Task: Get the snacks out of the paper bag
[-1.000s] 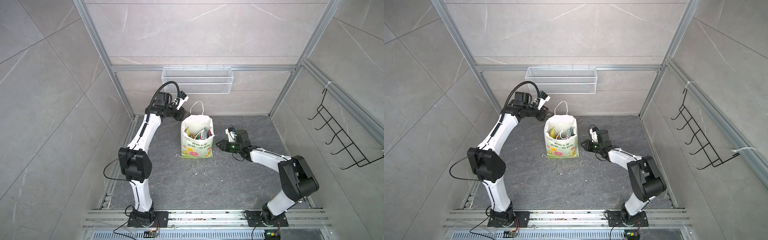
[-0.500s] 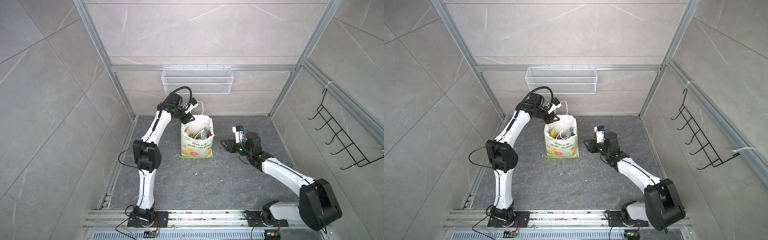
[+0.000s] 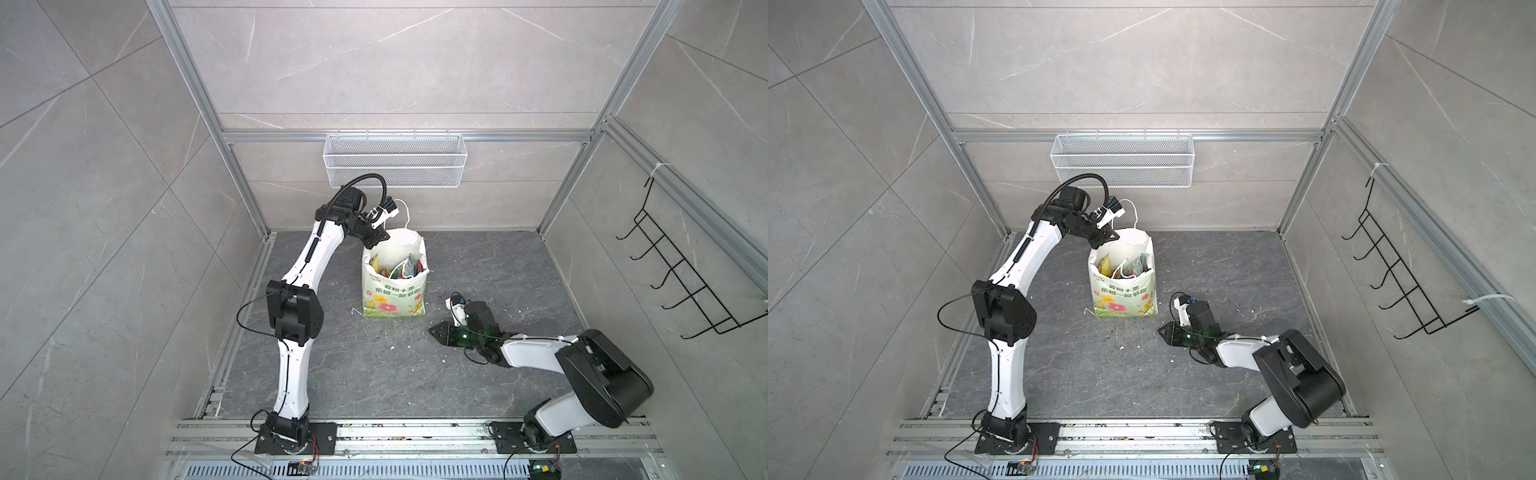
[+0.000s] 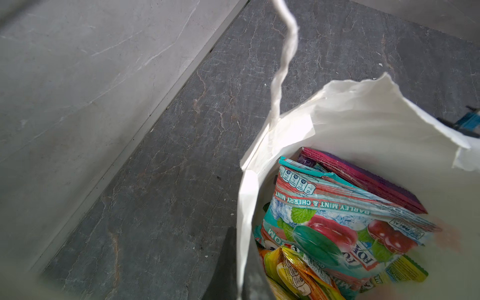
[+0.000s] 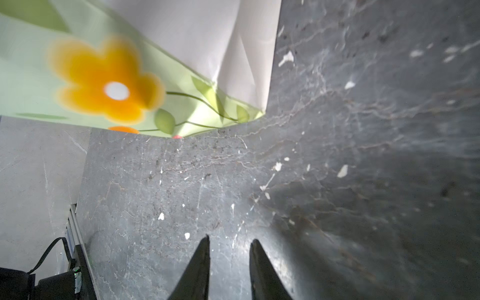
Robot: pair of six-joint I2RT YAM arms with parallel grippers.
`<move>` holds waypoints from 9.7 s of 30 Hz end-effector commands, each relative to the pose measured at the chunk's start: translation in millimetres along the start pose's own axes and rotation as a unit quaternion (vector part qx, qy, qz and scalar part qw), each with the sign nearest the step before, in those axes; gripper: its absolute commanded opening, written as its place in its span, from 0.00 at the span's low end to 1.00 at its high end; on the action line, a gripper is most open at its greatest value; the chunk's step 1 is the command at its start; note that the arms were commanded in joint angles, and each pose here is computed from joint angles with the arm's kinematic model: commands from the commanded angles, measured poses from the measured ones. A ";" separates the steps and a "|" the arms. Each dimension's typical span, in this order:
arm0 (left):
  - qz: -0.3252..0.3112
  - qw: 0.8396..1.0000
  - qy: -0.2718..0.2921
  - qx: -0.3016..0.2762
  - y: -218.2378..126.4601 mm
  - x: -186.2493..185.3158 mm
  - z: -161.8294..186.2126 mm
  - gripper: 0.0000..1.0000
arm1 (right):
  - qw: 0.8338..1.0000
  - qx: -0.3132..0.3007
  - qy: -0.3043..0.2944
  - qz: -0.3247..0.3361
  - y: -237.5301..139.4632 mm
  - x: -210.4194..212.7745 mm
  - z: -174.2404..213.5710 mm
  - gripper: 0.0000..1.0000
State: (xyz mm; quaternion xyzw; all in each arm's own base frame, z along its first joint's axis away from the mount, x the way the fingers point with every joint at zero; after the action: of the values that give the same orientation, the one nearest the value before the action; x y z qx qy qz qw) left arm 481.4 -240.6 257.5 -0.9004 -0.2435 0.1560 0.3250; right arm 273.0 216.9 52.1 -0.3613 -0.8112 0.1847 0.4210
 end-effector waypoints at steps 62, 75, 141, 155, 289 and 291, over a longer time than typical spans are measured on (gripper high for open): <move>-0.094 0.987 0.029 -0.130 -61.7 -101.7 6.3 0.00 | 0.992 -0.045 -0.061 0.098 -49.4 5.7 -122.0 0.56; -0.086 0.987 0.028 -0.135 -70.6 -108.4 -0.3 0.00 | 0.979 -0.120 -0.119 -0.112 -49.4 142.2 -160.8 0.23; -0.096 0.985 0.038 -0.136 -78.2 -111.3 5.2 0.00 | 0.983 -0.089 -0.158 -0.038 4.4 159.2 -159.6 0.00; -0.104 0.984 0.035 -0.140 -78.5 -108.7 3.6 0.00 | 0.977 -0.089 -0.187 -0.047 -28.3 144.5 -160.2 0.00; 0.021 0.979 0.069 -0.191 -70.7 -160.6 25.3 0.00 | 0.809 -0.333 0.448 0.182 -96.2 -230.2 -121.3 0.00; 0.020 0.979 0.071 -0.192 -71.2 -160.5 23.9 0.00 | 0.815 -0.334 0.443 0.166 -96.5 -224.6 -124.9 0.03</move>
State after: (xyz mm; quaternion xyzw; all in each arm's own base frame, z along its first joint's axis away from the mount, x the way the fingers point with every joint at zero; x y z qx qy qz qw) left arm 313.4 -254.5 269.3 -0.9406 -0.2499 0.0870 0.2129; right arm 414.5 -22.8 49.4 -0.6772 -0.4549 -0.1865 0.5475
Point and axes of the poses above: each gripper's point midway between its finger pads, its own y axis out along the fingers, its own x axis along the line the jaws close on, z = x × y, the point moved 3 cm from there along -y, back along the fingers, and after that the axes turned 12 degrees about -y, right-handed, at the moved point
